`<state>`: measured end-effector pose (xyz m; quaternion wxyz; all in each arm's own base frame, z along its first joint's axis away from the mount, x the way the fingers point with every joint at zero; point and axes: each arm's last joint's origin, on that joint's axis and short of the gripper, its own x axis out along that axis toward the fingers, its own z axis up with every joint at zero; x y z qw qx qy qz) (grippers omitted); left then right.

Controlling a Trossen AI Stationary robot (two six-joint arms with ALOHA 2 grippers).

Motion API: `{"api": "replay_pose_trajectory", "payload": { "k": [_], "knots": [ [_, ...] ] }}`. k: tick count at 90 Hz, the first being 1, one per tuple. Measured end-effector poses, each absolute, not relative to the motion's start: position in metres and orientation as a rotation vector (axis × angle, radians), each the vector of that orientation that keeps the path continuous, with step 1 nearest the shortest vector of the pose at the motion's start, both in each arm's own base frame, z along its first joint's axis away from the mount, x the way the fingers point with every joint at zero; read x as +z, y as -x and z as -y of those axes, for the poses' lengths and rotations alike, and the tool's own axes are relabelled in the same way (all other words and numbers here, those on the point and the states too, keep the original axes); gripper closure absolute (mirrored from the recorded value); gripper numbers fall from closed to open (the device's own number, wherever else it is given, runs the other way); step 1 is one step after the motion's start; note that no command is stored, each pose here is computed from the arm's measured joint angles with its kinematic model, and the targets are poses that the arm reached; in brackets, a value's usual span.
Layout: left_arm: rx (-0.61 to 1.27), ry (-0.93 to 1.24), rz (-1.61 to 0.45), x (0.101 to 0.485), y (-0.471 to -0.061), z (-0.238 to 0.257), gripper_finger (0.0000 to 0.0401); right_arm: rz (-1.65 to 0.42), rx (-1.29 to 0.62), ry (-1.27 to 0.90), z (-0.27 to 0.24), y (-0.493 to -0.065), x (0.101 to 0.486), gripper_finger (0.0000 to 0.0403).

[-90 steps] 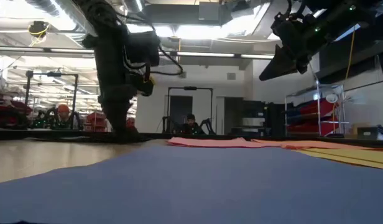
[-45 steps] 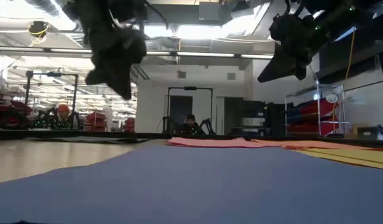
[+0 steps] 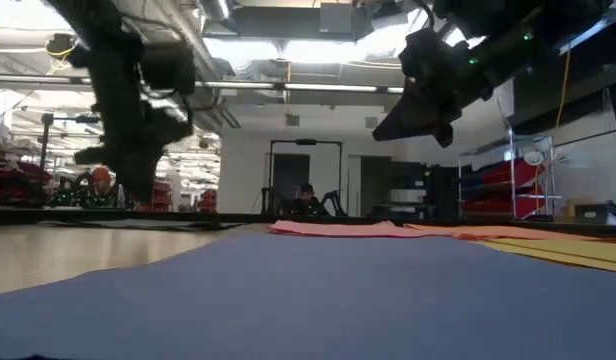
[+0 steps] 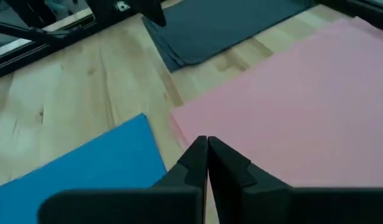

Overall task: Organize paper
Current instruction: Move all of the black paper at the upper left of the table

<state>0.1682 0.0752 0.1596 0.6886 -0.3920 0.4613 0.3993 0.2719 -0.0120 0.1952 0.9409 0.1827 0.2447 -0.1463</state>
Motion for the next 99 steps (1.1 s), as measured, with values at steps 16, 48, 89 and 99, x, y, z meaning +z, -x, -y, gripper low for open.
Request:
{"api": "replay_pose_trajectory", "payload": {
  "k": [16,48,89,99],
  "knots": [
    [0.884,0.92,-1.09,0.143,-0.16,-0.063,0.0401,-0.489,-0.304,-0.364,0.013,-0.286,0.203,0.0403],
    [0.819,0.976,-1.042,0.139,-0.17,-0.03,0.0401,-0.476,-0.314,-0.352,0.021,-0.298,0.21,0.0403],
    [1.059,0.787,-0.918,0.145,-0.166,-0.049,0.0401,-0.467,-0.324,-0.367,0.034,-0.297,0.21,0.0403],
    [1.039,0.828,-0.922,0.134,-0.164,-0.049,0.0401,-0.467,-0.327,-0.368,0.035,-0.297,0.21,0.0403]
  ]
}}
